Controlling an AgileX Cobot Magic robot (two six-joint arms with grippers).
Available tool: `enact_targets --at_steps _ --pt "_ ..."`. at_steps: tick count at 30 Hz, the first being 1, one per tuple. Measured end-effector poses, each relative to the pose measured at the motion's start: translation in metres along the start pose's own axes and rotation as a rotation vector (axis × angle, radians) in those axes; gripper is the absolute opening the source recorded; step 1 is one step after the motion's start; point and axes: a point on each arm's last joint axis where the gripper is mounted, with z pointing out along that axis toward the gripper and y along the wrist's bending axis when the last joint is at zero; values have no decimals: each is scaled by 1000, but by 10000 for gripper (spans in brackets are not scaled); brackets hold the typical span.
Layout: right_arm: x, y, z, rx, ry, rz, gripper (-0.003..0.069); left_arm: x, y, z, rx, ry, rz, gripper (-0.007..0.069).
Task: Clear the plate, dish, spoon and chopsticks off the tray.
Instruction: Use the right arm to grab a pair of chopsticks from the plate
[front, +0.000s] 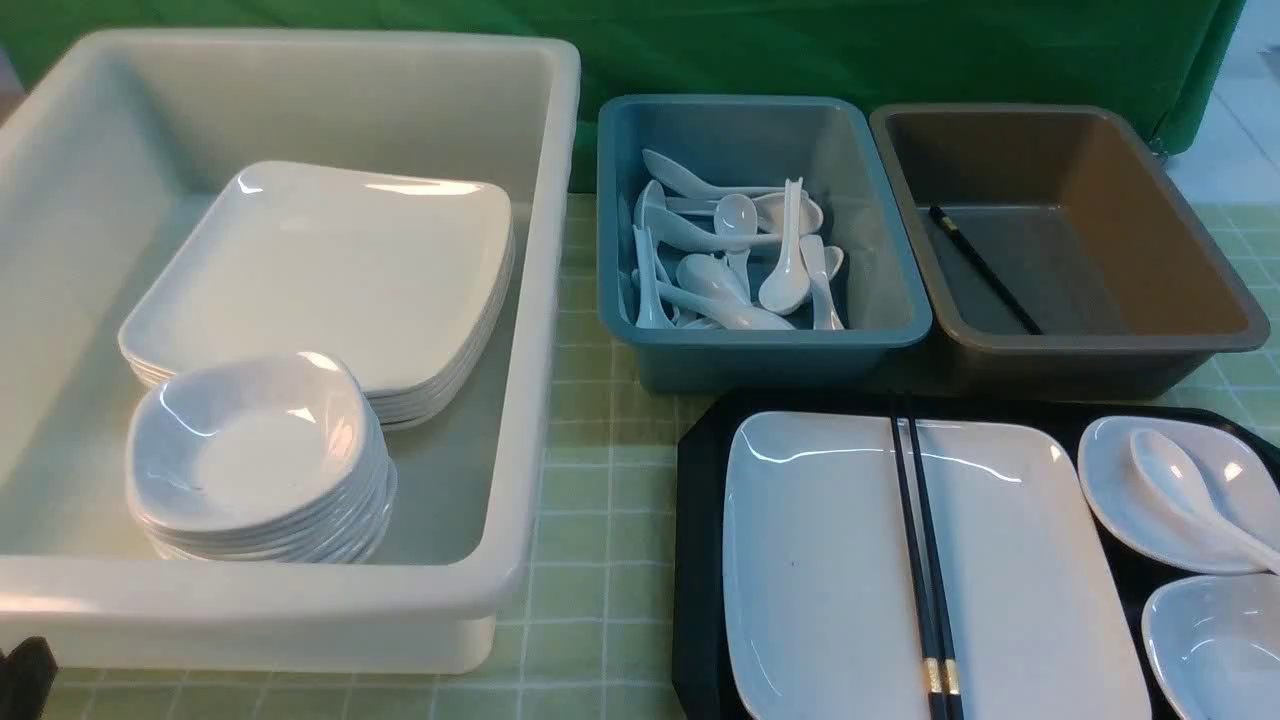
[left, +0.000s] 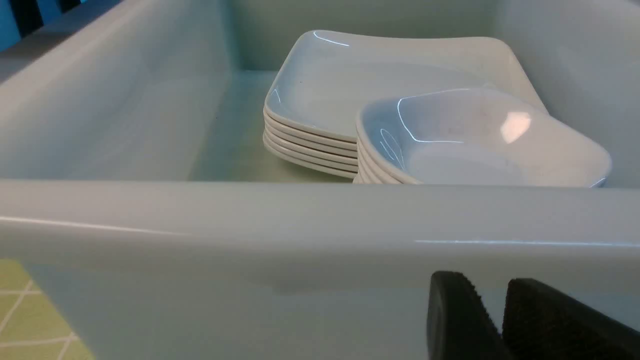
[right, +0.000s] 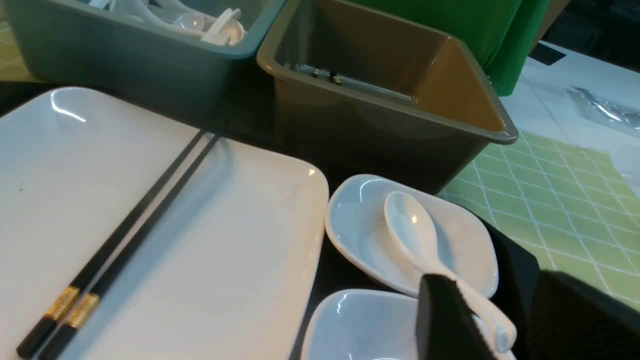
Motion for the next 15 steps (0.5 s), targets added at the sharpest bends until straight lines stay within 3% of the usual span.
enact_targets --at_steps 15 --pt "0 0 0 0 0 0 247 0 0 0 0 0 0 148"
